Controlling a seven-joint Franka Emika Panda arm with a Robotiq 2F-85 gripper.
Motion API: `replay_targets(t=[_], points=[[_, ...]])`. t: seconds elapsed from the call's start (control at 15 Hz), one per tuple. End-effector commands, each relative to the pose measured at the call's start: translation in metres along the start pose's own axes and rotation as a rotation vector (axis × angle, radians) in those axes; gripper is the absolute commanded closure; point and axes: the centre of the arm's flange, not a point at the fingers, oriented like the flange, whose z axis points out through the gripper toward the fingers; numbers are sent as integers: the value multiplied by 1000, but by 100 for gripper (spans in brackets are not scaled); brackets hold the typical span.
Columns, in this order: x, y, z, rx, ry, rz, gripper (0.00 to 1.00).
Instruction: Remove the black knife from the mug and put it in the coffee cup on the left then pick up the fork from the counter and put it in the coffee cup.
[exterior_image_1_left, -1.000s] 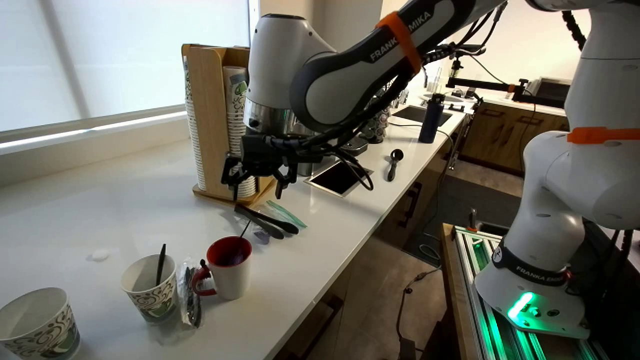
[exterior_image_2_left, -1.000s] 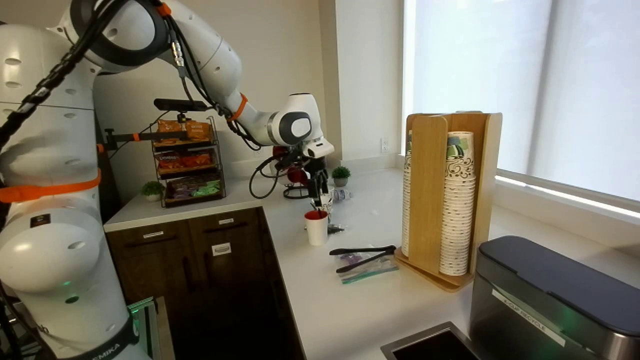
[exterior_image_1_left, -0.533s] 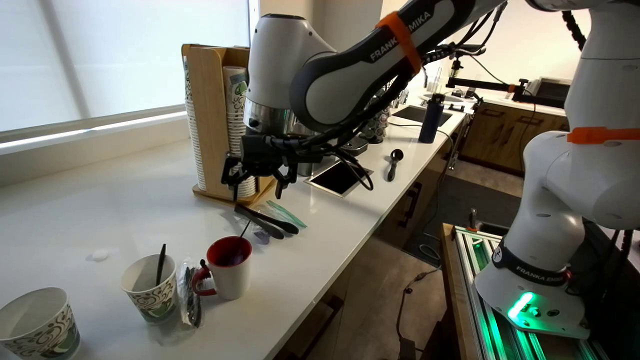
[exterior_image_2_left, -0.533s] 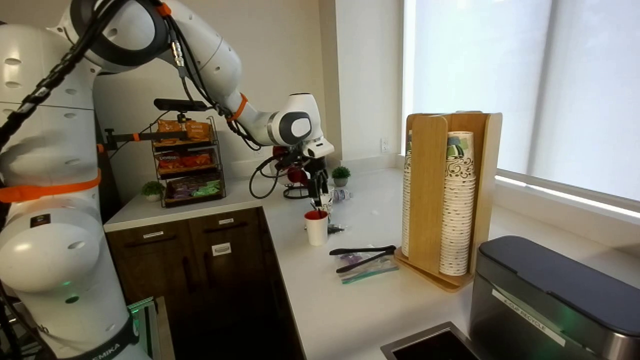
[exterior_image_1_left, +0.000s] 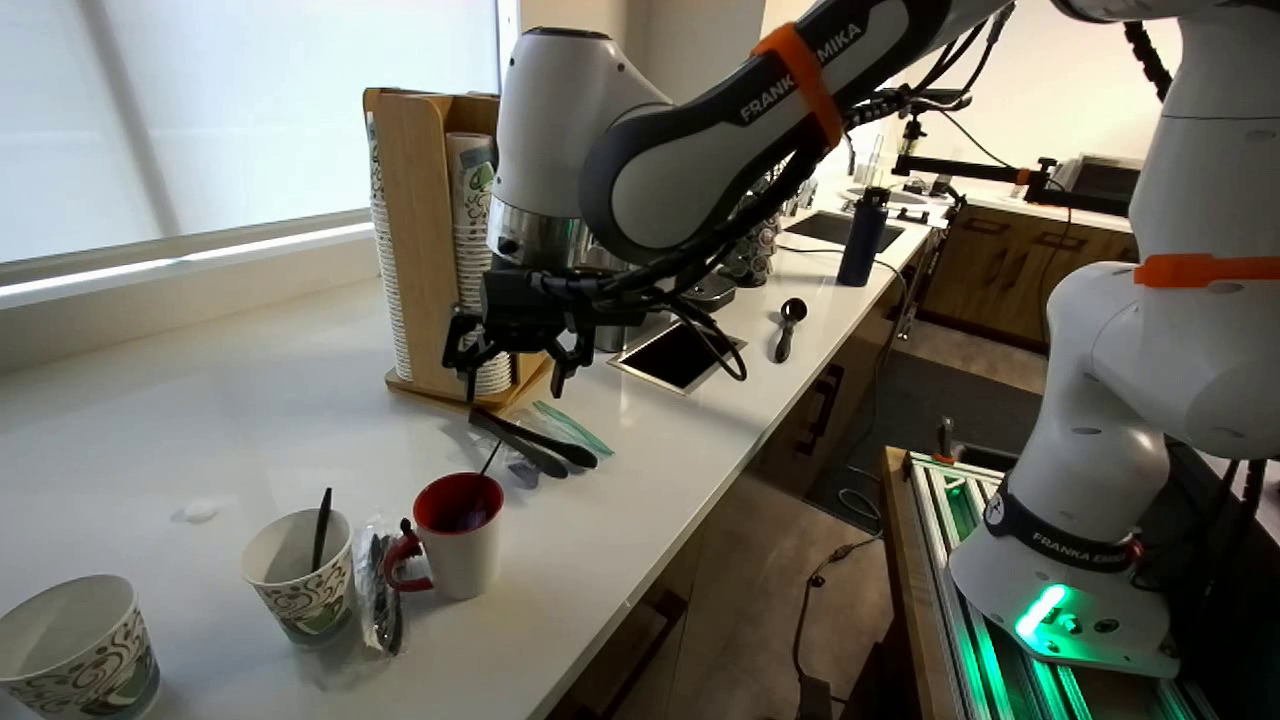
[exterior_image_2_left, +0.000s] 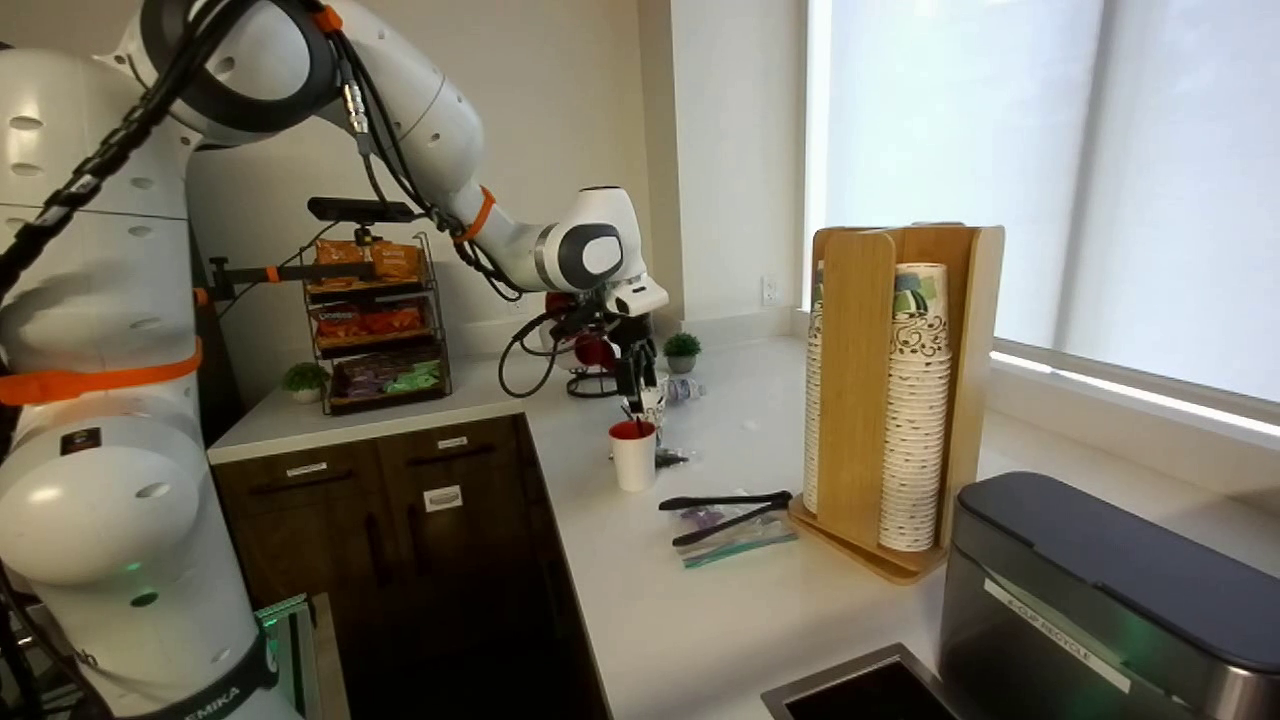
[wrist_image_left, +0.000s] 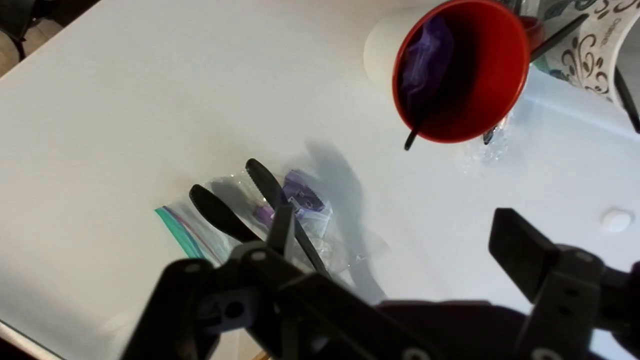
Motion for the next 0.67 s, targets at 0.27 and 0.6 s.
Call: replay_targets(t=[0.27,0.6], points=[[-9,-15,16,63,-14,-26,0],[-24,-16,22,48,-24,-21,0]])
